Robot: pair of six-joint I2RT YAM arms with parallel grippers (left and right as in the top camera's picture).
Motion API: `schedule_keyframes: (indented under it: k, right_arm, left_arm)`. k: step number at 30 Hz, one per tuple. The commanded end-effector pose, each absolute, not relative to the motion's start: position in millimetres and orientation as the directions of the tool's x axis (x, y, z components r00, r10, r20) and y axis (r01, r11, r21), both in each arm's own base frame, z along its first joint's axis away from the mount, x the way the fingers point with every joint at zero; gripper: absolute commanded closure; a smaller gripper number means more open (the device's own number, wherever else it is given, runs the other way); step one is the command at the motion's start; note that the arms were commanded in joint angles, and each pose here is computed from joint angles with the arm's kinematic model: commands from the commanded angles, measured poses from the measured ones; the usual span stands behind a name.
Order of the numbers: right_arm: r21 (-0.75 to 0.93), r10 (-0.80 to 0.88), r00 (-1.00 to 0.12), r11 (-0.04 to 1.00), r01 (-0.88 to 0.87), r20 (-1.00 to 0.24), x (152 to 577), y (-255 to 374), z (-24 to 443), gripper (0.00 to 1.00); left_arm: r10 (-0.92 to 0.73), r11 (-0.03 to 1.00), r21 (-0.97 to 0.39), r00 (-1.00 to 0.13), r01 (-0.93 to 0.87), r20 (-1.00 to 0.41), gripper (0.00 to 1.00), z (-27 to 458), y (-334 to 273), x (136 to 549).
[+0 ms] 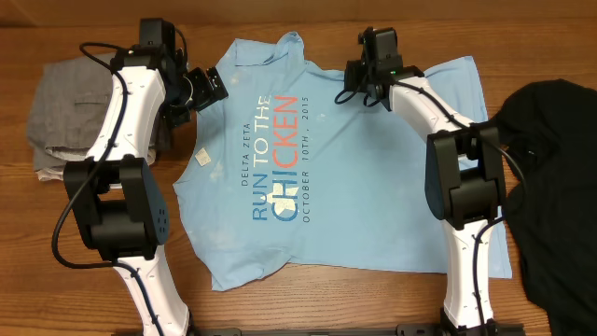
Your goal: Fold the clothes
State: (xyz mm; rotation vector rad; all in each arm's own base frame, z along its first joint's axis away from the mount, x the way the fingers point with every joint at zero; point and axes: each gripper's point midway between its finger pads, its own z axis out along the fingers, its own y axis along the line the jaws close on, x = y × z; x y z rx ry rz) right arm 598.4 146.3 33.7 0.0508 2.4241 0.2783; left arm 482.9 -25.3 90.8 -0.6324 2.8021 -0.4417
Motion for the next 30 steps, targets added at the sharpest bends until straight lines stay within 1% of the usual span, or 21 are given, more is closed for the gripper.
schedule_keyframes:
  k: [1,5,7,10,13,16,19,23,30]
  right_arm:
    - [0.185,0.149,-0.733,0.982,0.032,-0.664,606.3,129.0,35.3,0.96]
    - [0.170,0.155,-0.708,0.984,0.050,-0.689,614.4,124.2,30.5,0.96]
    - [0.176,0.159,-0.684,0.983,0.045,-0.712,620.9,122.8,36.0,0.96]
    - [0.195,0.175,-0.655,0.980,0.044,-0.735,629.4,117.6,68.3,0.96]
    - [0.220,0.184,-0.680,0.975,0.035,-0.709,622.4,113.9,102.7,0.96]
    - [0.209,0.181,-0.730,0.976,0.054,-0.659,606.4,106.5,113.0,0.96]
    - [0.181,0.170,-0.804,0.980,0.079,-0.570,583.3,101.1,95.9,0.96]
    - [0.144,0.158,-0.873,0.984,0.102,-0.462,559.3,96.5,57.8,0.96]
    - [0.132,0.158,-0.891,0.985,0.111,-0.425,554.9,94.2,17.6,0.96]
  left_arm:
    - [-0.433,0.867,-0.339,-0.889,-0.366,-0.149,0.00,85.0,-28.1,481.3]
    - [-0.433,0.867,-0.339,-0.889,-0.366,-0.149,0.00,85.0,-28.1,481.3]
    - [-0.433,0.867,-0.339,-0.889,-0.366,-0.149,0.00,85.0,-28.1,481.3]
    - [-0.433,0.867,-0.339,-0.889,-0.366,-0.149,0.00,85.0,-28.1,481.3]
    - [-0.433,0.867,-0.339,-0.889,-0.366,-0.149,0.00,85.0,-28.1,481.3]
    - [-0.433,0.867,-0.339,-0.889,-0.366,-0.149,0.00,85.0,-28.1,481.3]
    - [-0.433,0.867,-0.339,-0.889,-0.365,-0.149,0.00,85.0,-28.1,481.3]
    - [-0.433,0.867,-0.339,-0.889,-0.366,-0.149,0.00,85.0,-28.1,481.3]
    - [-0.433,0.867,-0.339,-0.889,-0.365,-0.149,0.00,85.0,-28.1,481.4]
